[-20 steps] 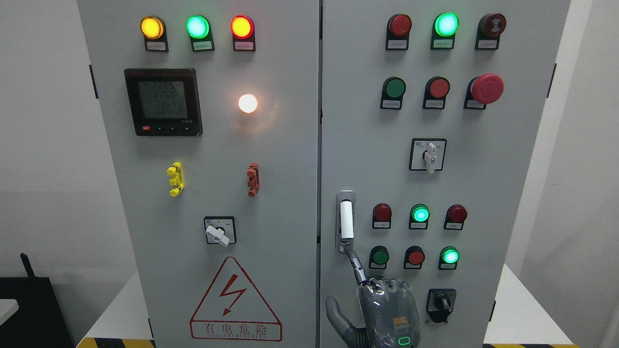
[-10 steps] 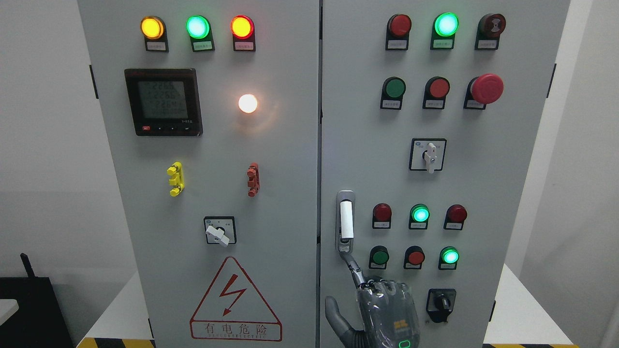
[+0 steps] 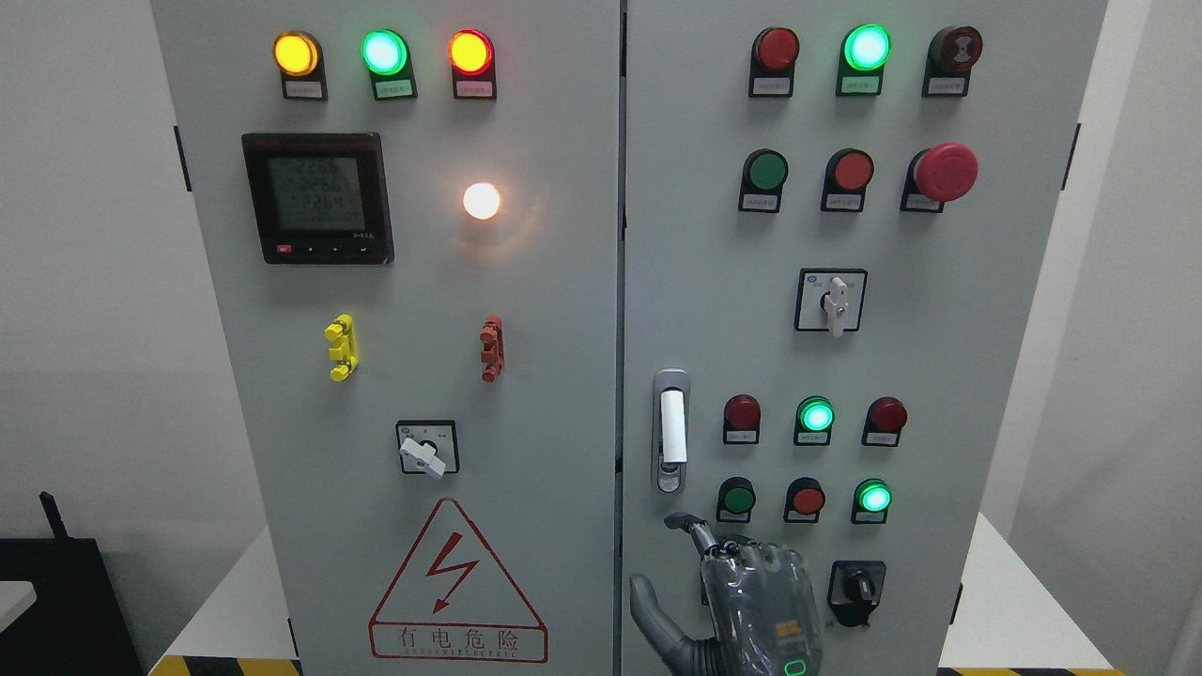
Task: Release door handle
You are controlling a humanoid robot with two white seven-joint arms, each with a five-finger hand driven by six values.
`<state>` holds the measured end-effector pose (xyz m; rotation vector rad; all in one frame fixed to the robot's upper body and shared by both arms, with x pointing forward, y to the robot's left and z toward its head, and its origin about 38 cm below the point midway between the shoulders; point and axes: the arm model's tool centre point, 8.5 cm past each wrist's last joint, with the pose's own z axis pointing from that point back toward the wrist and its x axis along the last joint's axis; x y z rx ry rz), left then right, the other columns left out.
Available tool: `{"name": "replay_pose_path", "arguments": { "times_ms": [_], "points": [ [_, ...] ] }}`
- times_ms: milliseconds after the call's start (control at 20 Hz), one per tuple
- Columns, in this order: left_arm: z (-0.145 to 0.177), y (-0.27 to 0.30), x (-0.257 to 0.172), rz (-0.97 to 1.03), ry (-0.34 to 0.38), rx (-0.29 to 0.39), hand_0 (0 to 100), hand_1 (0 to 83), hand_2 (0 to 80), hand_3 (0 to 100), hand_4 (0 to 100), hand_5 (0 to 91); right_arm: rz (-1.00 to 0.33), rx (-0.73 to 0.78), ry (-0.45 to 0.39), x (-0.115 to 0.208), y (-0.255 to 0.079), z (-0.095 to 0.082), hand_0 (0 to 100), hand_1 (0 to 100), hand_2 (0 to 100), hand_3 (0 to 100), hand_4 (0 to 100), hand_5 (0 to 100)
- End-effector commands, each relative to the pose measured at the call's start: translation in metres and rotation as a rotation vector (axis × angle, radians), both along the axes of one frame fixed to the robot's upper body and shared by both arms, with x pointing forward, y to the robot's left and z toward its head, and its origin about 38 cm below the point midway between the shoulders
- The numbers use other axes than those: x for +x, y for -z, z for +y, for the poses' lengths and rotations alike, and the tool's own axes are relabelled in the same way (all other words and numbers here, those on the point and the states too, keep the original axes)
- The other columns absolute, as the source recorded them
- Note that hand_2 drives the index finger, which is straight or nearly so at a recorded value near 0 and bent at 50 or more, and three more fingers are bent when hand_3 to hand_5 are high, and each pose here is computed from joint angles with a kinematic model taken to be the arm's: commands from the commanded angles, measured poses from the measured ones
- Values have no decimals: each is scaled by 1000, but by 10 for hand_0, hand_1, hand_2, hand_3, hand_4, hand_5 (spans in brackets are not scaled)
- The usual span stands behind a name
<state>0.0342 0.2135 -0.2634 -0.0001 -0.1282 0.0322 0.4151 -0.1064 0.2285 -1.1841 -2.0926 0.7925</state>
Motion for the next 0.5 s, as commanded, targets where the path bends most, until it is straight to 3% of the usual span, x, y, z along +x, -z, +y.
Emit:
{"name": "replay_pose_path", "arguments": {
  "times_ms": [0, 250, 450],
  "points": [
    [0, 0, 3, -10, 27, 2, 120, 389, 0, 0, 0, 0, 5, 9, -5, 0, -1, 0, 340, 201, 986, 1000, 1000, 1000],
    [0, 0, 4, -11, 28, 2, 120, 389, 0, 0, 0, 0, -11, 11, -6, -2, -7, 0, 335, 207, 1000, 1000, 1000, 1000],
    [0, 0, 3, -10, 27, 2, 120, 389, 0, 0, 0, 0, -27, 17, -4, -3, -10, -1, 318, 298, 1000, 1000, 1000, 1000]
  ]
}}
